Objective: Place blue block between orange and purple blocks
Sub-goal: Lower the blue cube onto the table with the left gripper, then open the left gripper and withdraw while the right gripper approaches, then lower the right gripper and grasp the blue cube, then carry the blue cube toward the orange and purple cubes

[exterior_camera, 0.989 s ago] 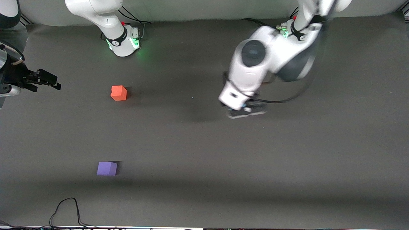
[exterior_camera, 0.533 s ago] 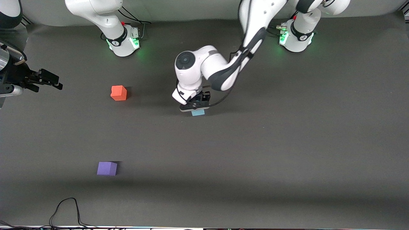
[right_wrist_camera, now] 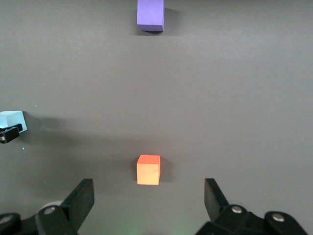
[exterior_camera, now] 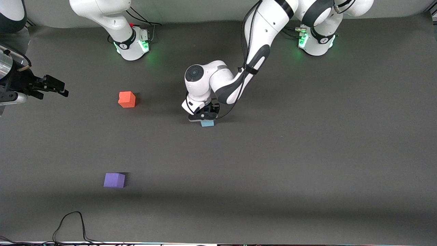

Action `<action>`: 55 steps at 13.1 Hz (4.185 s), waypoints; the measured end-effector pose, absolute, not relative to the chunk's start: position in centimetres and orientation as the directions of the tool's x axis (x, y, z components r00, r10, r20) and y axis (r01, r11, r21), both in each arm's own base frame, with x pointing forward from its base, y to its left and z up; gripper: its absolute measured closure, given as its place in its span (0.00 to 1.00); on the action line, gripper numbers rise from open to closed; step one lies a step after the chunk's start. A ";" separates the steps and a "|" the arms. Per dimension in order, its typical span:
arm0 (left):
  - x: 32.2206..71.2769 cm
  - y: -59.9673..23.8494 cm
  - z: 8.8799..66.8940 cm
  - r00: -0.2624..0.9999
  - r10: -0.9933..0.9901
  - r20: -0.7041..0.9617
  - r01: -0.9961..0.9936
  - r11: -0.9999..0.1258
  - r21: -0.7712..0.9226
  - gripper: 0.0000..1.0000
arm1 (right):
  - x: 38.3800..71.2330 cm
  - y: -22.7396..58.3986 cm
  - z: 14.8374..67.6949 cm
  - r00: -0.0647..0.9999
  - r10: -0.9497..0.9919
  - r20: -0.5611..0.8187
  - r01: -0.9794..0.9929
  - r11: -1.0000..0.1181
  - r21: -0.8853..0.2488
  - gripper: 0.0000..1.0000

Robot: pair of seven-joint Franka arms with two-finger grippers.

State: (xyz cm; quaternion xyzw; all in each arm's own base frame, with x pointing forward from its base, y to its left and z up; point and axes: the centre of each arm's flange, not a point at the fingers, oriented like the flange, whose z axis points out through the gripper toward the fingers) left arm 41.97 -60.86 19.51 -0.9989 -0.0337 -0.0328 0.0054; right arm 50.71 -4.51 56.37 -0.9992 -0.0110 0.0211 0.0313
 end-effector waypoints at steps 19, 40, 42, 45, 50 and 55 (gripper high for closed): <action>65.0 -12.3 48.9 0.984 0.092 -0.150 0.103 -0.993 0.065 0.00 | 51.6 34.2 42.9 0.992 0.124 0.016 0.125 -0.988 -0.093 0.00; 56.3 -0.4 62.1 0.998 0.053 -0.018 0.054 -0.997 0.048 0.00 | 47.7 41.7 18.9 0.996 0.046 -0.073 0.045 -0.999 -0.019 0.06; 56.2 -0.4 62.1 0.998 0.052 -0.020 0.053 -0.997 0.048 0.00 | 47.6 41.9 19.0 0.996 0.046 -0.074 0.045 -0.999 -0.023 0.16; 56.1 -0.5 62.3 0.998 0.051 -0.021 0.052 -0.998 0.047 0.00 | 47.6 41.9 19.1 0.996 0.046 -0.073 0.044 -0.999 -0.025 0.46; 56.0 -0.5 62.3 0.998 0.049 -0.024 0.051 -0.998 0.047 0.00 | 50.5 38.0 23.6 0.994 0.049 -0.103 0.049 -0.999 -0.004 0.46; 55.8 -0.5 62.2 0.998 0.050 -0.041 0.051 -0.998 0.046 0.00 | 58.4 20.4 34.4 0.998 0.033 -0.058 0.032 -0.999 -0.014 0.46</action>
